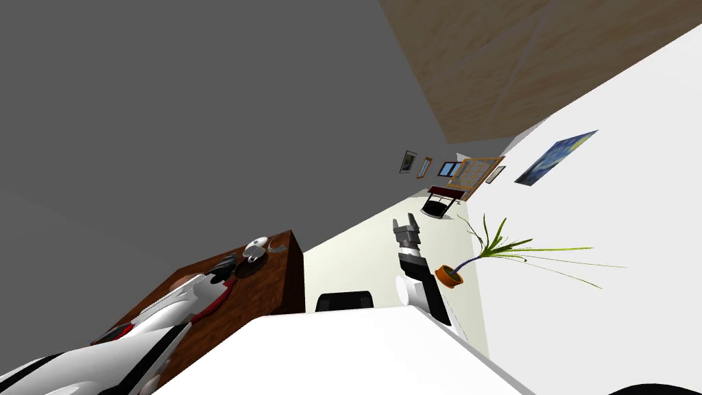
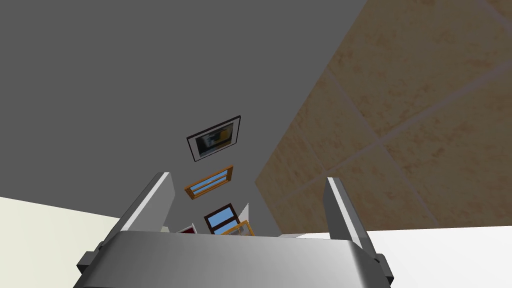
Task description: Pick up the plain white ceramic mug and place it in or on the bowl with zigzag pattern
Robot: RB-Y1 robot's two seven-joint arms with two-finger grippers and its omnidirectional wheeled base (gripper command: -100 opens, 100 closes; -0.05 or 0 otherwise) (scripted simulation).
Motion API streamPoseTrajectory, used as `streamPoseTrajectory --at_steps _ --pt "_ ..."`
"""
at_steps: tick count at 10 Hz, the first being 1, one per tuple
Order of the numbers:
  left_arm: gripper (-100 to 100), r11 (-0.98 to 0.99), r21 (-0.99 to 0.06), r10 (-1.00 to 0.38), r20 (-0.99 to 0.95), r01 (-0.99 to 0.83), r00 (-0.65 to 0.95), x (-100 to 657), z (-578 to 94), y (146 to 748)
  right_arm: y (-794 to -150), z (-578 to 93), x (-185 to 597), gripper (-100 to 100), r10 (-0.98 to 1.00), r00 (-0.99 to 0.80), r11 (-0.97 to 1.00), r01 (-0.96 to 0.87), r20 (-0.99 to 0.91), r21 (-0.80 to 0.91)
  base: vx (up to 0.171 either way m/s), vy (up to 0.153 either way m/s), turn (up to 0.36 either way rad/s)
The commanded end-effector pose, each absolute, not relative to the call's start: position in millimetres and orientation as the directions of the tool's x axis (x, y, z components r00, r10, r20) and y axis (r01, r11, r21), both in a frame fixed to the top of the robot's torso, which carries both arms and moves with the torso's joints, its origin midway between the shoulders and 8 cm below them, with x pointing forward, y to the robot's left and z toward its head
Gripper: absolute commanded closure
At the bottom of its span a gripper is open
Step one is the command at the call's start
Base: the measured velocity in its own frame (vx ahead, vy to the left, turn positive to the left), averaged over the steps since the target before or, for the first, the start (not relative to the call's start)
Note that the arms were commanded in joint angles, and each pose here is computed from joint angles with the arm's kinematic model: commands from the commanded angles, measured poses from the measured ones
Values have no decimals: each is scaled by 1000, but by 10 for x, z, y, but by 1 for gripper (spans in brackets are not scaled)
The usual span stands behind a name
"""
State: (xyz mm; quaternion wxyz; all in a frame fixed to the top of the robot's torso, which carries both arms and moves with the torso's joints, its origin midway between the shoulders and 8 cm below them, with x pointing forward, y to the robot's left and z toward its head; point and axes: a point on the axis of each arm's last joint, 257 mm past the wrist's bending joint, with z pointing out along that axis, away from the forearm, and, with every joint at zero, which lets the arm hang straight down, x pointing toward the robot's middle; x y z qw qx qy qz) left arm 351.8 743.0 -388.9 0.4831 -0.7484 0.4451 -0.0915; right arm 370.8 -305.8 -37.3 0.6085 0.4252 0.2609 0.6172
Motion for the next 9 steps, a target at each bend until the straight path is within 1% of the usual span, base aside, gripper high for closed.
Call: streamPoseTrajectory --at_steps 1,5,6,8,9 --pt "-100 -129 -797 -746 -314 -590 588 3429 -3819 7566 -3058 -373 3708 0 973 102 -123 -529 207 839 -22 -33 -71" --pt "-100 -153 -806 -732 -296 -571 614 3368 -3746 7681 -3058 -373 3708 0 973 102 -123 -529 207 839 -14 -25 -42" --pt "-100 -156 -808 -720 -301 -568 625 3303 -3663 7799 -3059 -373 3707 0 973 102 -123 -529 207 839 -13 -25 -91" --pt "-100 -159 -810 -720 -297 -565 628 3303 -3663 7799 -3058 -373 3707 0 973 102 -123 -529 207 839 -10 -18 -17" --pt "-100 -158 -811 -707 -305 -563 638 3233 -3571 7919 -3059 -373 3707 0 973 102 -123 -529 207 840 -14 -27 -75"
